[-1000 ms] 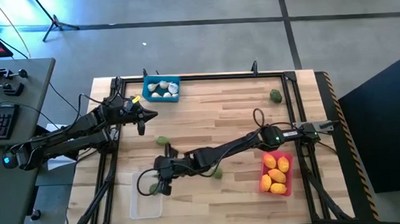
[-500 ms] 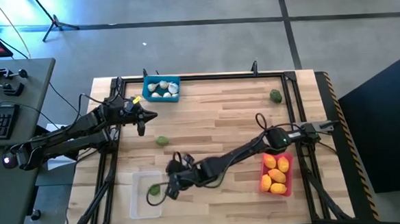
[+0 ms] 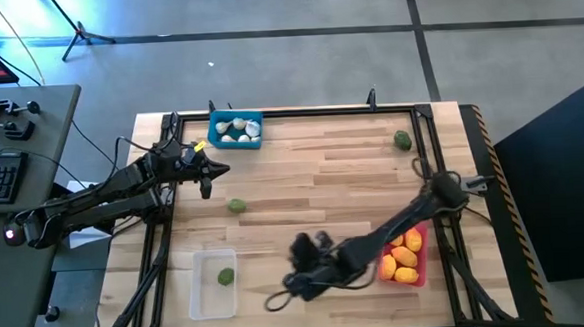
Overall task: Sort produce into baskets
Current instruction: Put the lime into the transparent bin
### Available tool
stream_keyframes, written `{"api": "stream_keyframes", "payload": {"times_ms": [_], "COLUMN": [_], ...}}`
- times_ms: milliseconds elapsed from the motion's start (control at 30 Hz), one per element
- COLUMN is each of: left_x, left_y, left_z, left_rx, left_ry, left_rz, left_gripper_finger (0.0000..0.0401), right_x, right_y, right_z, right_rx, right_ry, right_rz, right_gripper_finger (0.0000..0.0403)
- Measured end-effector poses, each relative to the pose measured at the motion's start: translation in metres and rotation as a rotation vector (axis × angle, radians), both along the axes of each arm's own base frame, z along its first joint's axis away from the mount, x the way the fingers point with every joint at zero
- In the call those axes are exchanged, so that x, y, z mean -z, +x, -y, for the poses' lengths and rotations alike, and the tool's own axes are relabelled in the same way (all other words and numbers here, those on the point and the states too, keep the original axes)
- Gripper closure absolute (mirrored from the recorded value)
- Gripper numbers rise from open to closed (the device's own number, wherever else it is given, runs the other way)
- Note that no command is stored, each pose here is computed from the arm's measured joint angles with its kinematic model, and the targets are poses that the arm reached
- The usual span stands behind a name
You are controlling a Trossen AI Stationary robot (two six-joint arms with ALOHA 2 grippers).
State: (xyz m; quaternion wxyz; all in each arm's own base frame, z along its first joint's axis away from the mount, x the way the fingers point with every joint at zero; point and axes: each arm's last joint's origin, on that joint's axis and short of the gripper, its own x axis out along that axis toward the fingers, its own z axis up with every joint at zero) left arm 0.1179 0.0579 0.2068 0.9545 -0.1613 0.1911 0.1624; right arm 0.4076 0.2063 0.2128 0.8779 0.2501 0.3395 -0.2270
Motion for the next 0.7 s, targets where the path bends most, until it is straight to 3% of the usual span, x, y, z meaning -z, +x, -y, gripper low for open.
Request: {"api": "stream_keyframes", "payload": {"times_ms": [300, 467, 600, 700], "left_x": [0.0, 0.0, 0.0, 0.0], "left_y": [0.0, 0.0, 0.0, 0.0], "left_z": [0.0, 0.0, 0.0, 0.0], "left_rx": [0.0, -0.002, -0.002, -0.002], "left_ry": [-0.003, -0.01, -0.01, -0.012], "left_rz": [0.001, 0.003, 0.003, 0.003], "left_gripper_finger": [0.0394, 0.0394, 0.0394, 0.0394], "right_x": [-0.009, -0.037, -0.047, -0.043], "right_y": [-0.092, -0.141, -0.171, -0.177], "right_z": [0.018, 0.049, 0.083, 0.095], "right_rx": [0.177, 0.262, 0.327, 0.282], "right_ry": [0.108, 0.167, 0.245, 0.296], "right_rz": [0.019, 0.072, 0.136, 0.195], "right_gripper_finger": [0.0403, 0.0403, 0.0403, 0.0403]}}
